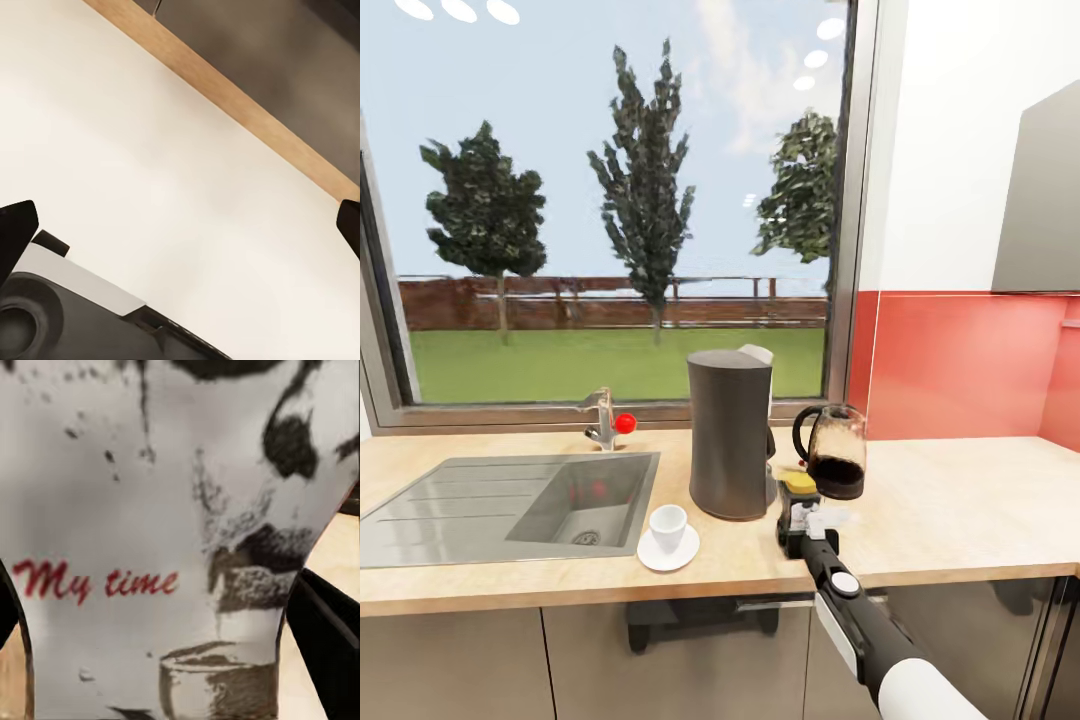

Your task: Set up a coffee station on the kitchen countertop: keep the coffee maker on the countertop, move the bottle of coffee from the kitchen shelf to the counter next to the coffee maker, place a paper coffee filter on top of the coffee maker, put the saucer next to the coffee maker with the coffee cup on the saucer, and place the electric kettle next to the coffee maker.

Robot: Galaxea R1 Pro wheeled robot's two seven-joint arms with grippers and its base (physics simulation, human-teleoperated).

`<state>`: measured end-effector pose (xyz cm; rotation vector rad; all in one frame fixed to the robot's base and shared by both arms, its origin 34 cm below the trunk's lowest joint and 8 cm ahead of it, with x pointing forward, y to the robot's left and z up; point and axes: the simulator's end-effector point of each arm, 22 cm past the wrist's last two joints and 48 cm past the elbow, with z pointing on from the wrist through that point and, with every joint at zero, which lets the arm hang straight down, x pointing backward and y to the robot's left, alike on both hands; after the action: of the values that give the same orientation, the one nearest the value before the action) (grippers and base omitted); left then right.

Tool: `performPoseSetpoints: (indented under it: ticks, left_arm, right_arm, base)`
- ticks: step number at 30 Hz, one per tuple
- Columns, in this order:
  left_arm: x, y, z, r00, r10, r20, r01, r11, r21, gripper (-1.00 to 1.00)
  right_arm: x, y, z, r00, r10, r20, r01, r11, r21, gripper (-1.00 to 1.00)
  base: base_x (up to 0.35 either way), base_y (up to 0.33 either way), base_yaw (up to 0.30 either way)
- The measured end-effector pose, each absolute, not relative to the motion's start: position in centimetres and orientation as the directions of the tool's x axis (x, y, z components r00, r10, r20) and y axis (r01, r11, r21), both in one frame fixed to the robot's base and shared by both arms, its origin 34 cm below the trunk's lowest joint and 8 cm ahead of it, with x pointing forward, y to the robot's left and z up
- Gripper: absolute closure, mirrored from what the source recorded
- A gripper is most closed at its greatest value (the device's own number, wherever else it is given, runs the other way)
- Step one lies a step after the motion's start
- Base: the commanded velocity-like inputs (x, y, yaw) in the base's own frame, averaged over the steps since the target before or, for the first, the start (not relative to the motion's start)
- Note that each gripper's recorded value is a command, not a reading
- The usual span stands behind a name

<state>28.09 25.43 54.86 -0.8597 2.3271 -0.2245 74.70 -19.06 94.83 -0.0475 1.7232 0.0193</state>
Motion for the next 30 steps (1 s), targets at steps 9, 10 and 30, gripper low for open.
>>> performPoseSetpoints:
  ticks: [9,10,30]
  left_arm:
    - [28.08,25.43,54.86,-0.582,-0.634,-0.510,-0.525,0.771,-0.360,-1.00]
    - [28.08,25.43,54.86,-0.582,-0.634,-0.510,-0.524,0.771,-0.360,-1.00]
    - [27.98,25.38,54.76,-0.585,-0.635,-0.505,-0.526,0.771,-0.359,-1.00]
  right_arm:
    - [74.68,-18.94,94.80,-0.153,-0.020,-0.988,-0.045,0.999,-0.013,-1.00]
    - [74.69,-18.93,94.80,-0.153,-0.020,-0.988,-0.045,0.999,-0.013,-1.00]
    - [74.72,-18.82,94.75,-0.154,-0.022,-0.988,-0.050,0.999,-0.015,-1.00]
  base:
    - [0.000,0.000,0.000]
    - [0.000,0.000,0.000]
    - [-0.120,0.000,0.000]
